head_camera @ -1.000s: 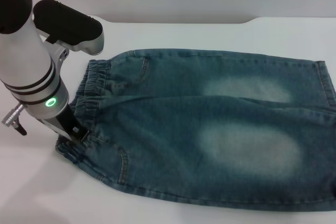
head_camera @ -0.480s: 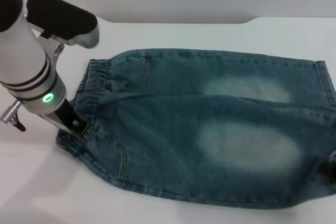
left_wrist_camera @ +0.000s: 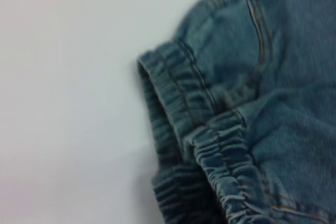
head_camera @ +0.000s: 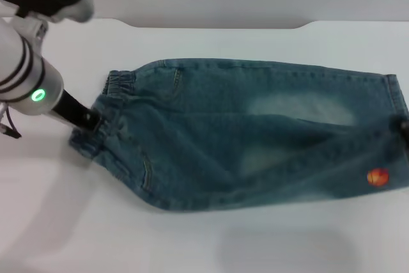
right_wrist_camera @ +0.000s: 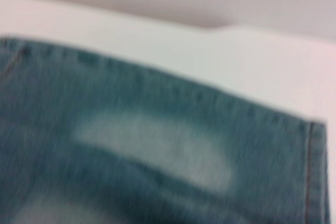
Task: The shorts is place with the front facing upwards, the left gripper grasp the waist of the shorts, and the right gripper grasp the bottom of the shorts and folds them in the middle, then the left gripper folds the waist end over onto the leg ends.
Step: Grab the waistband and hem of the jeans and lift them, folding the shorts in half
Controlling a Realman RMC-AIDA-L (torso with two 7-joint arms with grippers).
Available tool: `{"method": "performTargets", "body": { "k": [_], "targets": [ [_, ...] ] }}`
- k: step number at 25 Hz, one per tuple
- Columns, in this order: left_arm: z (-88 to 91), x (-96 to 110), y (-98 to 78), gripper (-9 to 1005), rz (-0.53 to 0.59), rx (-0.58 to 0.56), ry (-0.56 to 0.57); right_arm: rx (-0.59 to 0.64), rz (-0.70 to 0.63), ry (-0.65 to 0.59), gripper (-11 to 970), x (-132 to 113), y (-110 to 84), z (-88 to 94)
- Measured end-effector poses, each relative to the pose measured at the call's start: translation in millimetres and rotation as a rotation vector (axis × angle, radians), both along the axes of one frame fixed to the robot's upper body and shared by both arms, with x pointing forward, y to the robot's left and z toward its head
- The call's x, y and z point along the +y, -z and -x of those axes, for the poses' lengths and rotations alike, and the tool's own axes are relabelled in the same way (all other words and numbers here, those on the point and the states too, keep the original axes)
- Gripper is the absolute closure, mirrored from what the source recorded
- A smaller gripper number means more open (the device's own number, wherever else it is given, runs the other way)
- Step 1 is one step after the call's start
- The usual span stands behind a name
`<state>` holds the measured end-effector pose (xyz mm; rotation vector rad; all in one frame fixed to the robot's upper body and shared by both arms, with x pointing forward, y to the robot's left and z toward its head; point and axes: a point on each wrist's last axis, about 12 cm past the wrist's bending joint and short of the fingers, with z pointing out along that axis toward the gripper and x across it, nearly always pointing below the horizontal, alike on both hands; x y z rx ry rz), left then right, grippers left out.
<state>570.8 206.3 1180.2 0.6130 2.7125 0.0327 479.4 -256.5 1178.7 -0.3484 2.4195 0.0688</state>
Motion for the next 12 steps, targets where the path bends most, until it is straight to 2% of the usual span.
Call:
{"method": "performTargets", "body": {
  "k": [5,12],
  "targets": [
    [-1.0,5,-7.6,958,0.043,-0.075,-0.020,-0.102,-0.010,0.025,927,-6,-10.4,-9.6],
    [-6.8,7,-8.2,957,0.129,-0.166,-0.044,-0.242,-0.024,0.077,926,-19,-19.8,-15.0]
  ]
}}
